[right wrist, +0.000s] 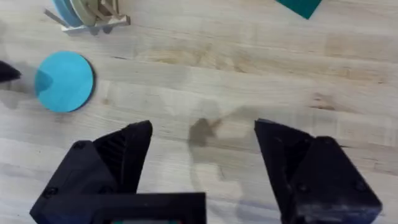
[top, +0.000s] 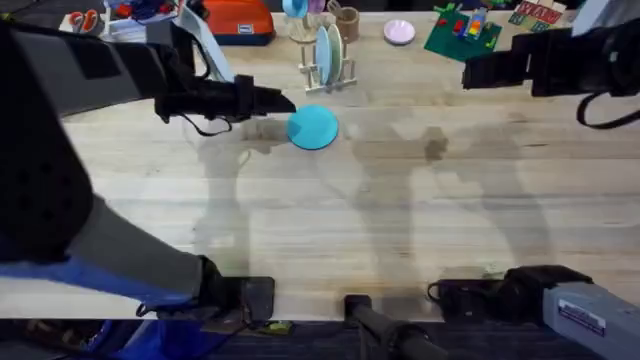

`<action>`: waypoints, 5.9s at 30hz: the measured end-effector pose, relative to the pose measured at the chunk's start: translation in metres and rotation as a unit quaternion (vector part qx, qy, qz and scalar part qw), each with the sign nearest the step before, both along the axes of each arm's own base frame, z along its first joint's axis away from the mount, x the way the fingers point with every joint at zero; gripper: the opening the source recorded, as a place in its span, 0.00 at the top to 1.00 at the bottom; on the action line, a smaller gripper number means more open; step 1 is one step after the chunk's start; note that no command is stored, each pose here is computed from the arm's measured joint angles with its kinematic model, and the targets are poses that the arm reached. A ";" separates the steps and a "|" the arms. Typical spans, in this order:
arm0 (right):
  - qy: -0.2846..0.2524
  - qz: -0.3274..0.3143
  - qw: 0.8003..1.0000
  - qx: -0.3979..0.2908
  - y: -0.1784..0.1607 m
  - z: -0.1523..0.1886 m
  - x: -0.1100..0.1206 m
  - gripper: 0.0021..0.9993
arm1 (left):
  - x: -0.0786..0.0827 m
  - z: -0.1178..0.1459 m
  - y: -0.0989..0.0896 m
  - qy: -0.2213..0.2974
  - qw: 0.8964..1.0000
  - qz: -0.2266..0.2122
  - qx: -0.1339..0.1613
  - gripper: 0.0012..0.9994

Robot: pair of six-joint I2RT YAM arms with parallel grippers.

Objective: Pick up the plates from the table one by one and place each into a slot on the dish rack.

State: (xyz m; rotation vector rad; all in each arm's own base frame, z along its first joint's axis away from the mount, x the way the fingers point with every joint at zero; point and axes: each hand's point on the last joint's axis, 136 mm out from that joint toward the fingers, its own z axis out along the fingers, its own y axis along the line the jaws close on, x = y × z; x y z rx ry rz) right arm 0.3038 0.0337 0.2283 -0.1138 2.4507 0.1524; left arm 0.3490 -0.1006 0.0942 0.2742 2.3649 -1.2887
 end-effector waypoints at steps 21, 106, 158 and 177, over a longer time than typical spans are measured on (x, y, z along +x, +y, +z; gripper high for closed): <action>0.000 0.000 1.000 0.000 0.000 0.000 0.000 0.00 | -0.002 -0.056 -0.006 0.052 0.997 -0.019 -0.044 0.96; 0.170 0.194 0.939 0.229 0.203 -0.141 0.053 0.00 | 0.002 -0.062 -0.017 0.093 0.996 -0.006 -0.004 0.96; 0.168 0.193 0.934 0.248 0.237 -0.162 0.061 0.97 | -0.001 -0.059 -0.013 0.096 0.995 0.000 0.030 0.96; 0.102 0.168 0.959 0.205 0.161 -0.068 0.044 0.97 | -0.038 0.042 0.018 0.001 0.983 0.060 0.175 0.96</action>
